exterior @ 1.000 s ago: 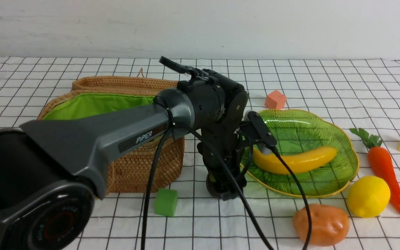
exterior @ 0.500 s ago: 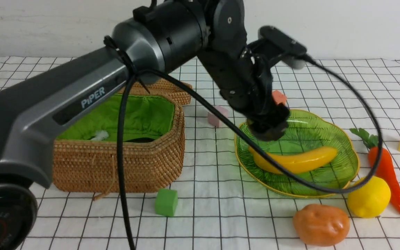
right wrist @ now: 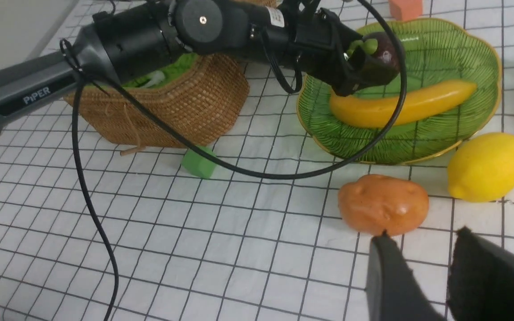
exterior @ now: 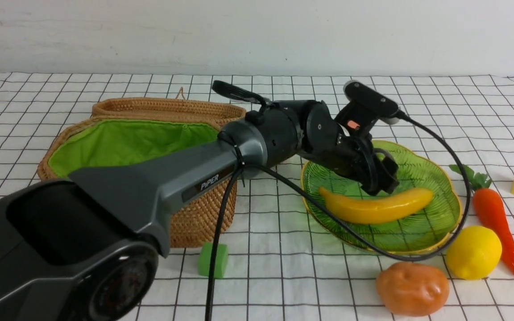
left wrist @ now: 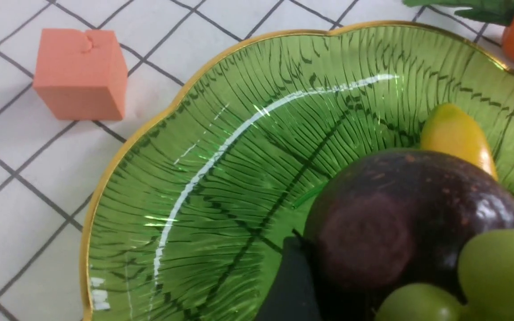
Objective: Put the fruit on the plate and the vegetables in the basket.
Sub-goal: Grab a mangosteen with your left arm and put it on the plate on the right, then use the right arm to grab a potato and put it into the left basket
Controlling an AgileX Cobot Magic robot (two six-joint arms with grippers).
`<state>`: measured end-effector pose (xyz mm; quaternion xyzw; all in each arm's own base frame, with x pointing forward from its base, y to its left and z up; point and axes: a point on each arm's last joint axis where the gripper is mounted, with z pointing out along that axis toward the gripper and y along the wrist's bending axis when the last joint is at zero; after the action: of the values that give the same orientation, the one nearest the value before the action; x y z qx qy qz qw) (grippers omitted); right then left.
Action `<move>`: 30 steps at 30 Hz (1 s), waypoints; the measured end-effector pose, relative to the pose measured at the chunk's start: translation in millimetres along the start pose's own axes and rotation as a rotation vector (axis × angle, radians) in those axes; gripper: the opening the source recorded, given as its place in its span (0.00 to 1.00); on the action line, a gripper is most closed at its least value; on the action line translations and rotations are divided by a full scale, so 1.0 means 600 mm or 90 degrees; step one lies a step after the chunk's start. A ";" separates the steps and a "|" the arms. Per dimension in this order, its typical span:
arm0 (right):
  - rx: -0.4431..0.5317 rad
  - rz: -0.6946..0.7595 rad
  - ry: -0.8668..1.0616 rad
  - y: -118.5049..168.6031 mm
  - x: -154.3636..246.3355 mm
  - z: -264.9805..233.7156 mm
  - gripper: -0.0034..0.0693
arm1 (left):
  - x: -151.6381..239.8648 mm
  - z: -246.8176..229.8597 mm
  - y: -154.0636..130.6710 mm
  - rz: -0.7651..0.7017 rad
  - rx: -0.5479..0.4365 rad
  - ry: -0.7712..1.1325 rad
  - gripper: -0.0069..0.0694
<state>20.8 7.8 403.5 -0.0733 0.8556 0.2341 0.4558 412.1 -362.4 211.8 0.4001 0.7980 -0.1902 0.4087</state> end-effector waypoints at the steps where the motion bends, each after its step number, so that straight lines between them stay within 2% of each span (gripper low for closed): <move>1: -0.001 0.001 0.002 0.000 0.000 0.000 0.36 | 0.000 0.000 0.000 0.002 -0.002 -0.001 0.91; 4: -0.003 0.000 0.003 0.001 0.001 0.000 0.37 | -0.005 -0.008 0.000 0.010 -0.001 0.003 0.96; 8: -0.003 -0.001 0.003 0.001 0.001 0.000 0.37 | -0.032 -0.049 -0.006 0.020 0.014 0.011 0.97; 11: -0.003 -0.004 0.003 0.001 0.001 0.000 0.37 | -0.057 -0.091 -0.012 0.026 0.026 0.011 0.94; 13: -0.003 -0.021 0.011 0.002 0.001 0.002 0.37 | -0.080 -0.134 -0.019 0.019 0.038 0.015 0.88; 15: 0.007 -0.044 0.043 0.003 0.002 0.011 0.37 | -0.095 -0.178 -0.027 -0.007 0.054 0.036 0.78; 16: 0.010 -0.050 0.051 0.003 0.001 0.015 0.37 | -0.100 -0.188 -0.028 -0.016 0.055 0.034 0.77; 18: 0.034 -0.086 0.121 0.006 0.000 0.042 0.37 | -0.116 -0.250 -0.038 -0.058 0.065 0.063 0.58; 19: 0.037 -0.093 0.132 0.007 -0.002 0.048 0.37 | -0.121 -0.270 -0.041 -0.070 0.065 0.069 0.54; 20: 0.044 -0.112 0.157 0.011 -0.006 0.065 0.37 | -0.131 -0.304 -0.045 -0.087 0.063 0.069 0.44; 21: 0.055 -0.152 0.207 0.016 -0.013 0.101 0.37 | -0.141 -0.367 -0.050 -0.099 0.049 0.083 0.26; 22: 0.060 -0.174 0.237 0.019 -0.016 0.122 0.37 | -0.144 -0.401 -0.053 -0.099 0.039 0.092 0.15; 23: 0.060 -0.178 0.242 0.020 -0.016 0.126 0.37 | -0.143 -0.409 -0.054 -0.098 0.039 0.100 0.13; 25: 0.066 -0.230 0.312 0.028 -0.023 0.194 0.37 | -0.149 -0.496 -0.061 -0.103 0.006 0.093 0.07; 30: 0.075 -0.301 0.385 0.029 -0.023 0.303 0.37 | -0.115 -0.593 -0.079 -0.121 -0.012 0.082 0.07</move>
<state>158.3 107.0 334.5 -0.3078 0.9229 0.0407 0.2276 220.5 -199.8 477.3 0.3300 0.8589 -0.1946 0.3400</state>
